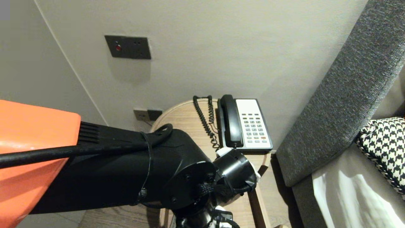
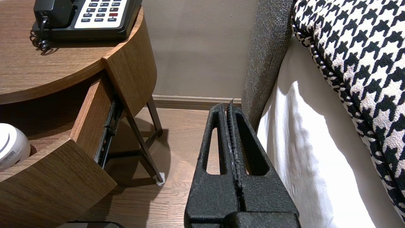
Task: Take the remote control out of the drawer one by one and place them on the table
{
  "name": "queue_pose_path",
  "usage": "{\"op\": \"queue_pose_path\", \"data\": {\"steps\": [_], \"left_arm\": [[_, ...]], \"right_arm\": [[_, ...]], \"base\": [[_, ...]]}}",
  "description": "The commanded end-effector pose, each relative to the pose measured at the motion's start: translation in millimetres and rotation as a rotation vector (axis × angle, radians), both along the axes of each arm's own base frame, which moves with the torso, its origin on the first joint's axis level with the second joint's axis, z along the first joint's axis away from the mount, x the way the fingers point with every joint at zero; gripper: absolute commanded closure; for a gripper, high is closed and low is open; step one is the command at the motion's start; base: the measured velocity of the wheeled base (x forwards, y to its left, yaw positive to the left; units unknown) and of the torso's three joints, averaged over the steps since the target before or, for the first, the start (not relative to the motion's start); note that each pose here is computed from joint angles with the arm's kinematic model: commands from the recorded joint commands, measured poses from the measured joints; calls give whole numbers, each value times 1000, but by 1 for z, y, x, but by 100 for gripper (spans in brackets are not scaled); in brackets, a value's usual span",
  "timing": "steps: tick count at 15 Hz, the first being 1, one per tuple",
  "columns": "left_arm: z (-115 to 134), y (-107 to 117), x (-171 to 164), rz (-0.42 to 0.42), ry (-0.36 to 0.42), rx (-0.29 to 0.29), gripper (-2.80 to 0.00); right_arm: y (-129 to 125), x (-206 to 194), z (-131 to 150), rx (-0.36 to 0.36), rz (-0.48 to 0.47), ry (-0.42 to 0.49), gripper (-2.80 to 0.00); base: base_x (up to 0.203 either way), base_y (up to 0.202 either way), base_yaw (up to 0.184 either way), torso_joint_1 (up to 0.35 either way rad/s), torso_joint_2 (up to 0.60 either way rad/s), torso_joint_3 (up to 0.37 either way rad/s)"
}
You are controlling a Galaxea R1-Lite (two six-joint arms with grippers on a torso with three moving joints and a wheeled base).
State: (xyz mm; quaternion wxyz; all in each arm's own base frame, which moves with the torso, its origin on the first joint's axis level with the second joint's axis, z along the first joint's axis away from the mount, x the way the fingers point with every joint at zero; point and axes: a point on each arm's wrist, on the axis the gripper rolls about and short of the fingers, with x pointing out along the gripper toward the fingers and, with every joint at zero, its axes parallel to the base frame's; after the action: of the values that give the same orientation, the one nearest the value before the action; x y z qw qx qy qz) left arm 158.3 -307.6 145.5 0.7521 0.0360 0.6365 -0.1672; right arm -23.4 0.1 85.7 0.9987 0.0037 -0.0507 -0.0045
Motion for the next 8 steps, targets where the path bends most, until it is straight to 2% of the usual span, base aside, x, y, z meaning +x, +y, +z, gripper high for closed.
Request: {"op": "queue_pose_path", "data": {"steps": [1, 8], "left_arm": [[-9, -3, 2, 11, 13, 25, -280], [-20, -12, 5, 9, 18, 32, -280]], "right_arm": [[0, 3, -11, 0, 0, 39, 0], [0, 3, -11, 0, 0, 39, 0]], "base": [[0, 0, 0, 0, 0, 0], [0, 0, 0, 0, 0, 0]]}}
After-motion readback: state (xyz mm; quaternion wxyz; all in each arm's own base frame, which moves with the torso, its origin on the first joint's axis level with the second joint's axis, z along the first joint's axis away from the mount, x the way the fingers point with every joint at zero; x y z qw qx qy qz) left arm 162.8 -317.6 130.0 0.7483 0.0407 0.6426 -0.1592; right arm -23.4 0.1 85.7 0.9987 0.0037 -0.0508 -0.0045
